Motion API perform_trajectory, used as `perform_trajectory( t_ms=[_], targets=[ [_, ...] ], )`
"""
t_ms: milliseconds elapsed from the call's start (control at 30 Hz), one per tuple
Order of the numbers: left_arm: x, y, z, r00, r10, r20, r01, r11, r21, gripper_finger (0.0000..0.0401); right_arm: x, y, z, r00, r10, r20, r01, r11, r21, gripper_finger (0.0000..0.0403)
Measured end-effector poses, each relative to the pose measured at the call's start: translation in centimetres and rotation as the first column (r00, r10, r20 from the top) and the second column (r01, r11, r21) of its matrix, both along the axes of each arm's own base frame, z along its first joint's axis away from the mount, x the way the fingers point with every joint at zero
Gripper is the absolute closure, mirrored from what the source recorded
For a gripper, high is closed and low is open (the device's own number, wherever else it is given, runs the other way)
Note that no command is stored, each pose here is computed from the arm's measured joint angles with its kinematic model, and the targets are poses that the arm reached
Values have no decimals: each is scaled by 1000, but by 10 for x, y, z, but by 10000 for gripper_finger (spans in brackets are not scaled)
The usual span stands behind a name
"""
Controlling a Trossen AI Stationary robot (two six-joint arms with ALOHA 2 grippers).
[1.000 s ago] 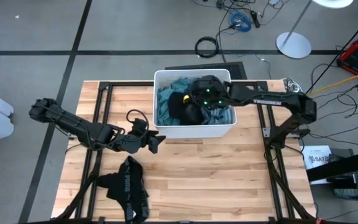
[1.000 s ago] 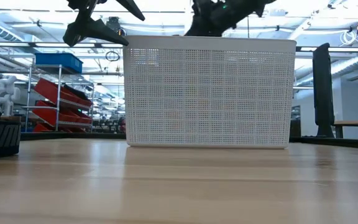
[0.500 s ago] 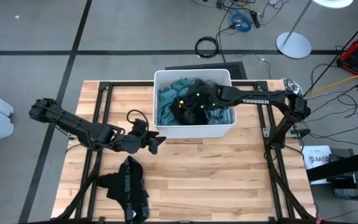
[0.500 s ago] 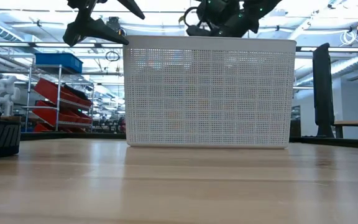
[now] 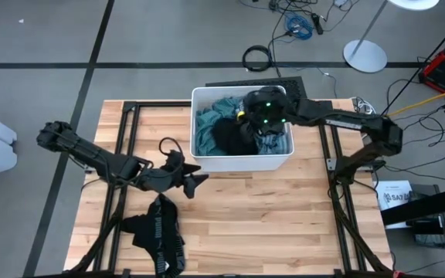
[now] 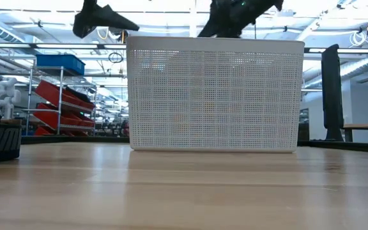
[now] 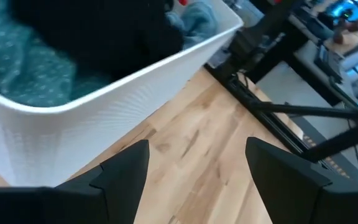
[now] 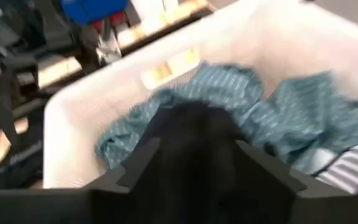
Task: Sort clothes
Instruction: Put the black underwear into the white laundry organizer
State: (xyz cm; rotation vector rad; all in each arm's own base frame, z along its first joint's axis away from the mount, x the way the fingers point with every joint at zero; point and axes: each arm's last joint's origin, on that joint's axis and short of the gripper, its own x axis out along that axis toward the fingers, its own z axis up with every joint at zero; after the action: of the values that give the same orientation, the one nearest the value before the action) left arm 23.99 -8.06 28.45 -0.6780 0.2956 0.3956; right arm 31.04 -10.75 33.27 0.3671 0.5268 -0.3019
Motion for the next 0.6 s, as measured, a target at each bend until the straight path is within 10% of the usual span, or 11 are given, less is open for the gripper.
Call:
perform_trajectory(
  t_ms=[367,600],
  targets=[
    [-2,-9,2,998,-67,12,66,997,35,123,-48,18,56,976,-20,216,3,997,77,163],
    [-4,-20,1,966,-257,-13,256,965,-46,123,-59,57,72,923,227,310,-305,924,231,168]
  ],
)
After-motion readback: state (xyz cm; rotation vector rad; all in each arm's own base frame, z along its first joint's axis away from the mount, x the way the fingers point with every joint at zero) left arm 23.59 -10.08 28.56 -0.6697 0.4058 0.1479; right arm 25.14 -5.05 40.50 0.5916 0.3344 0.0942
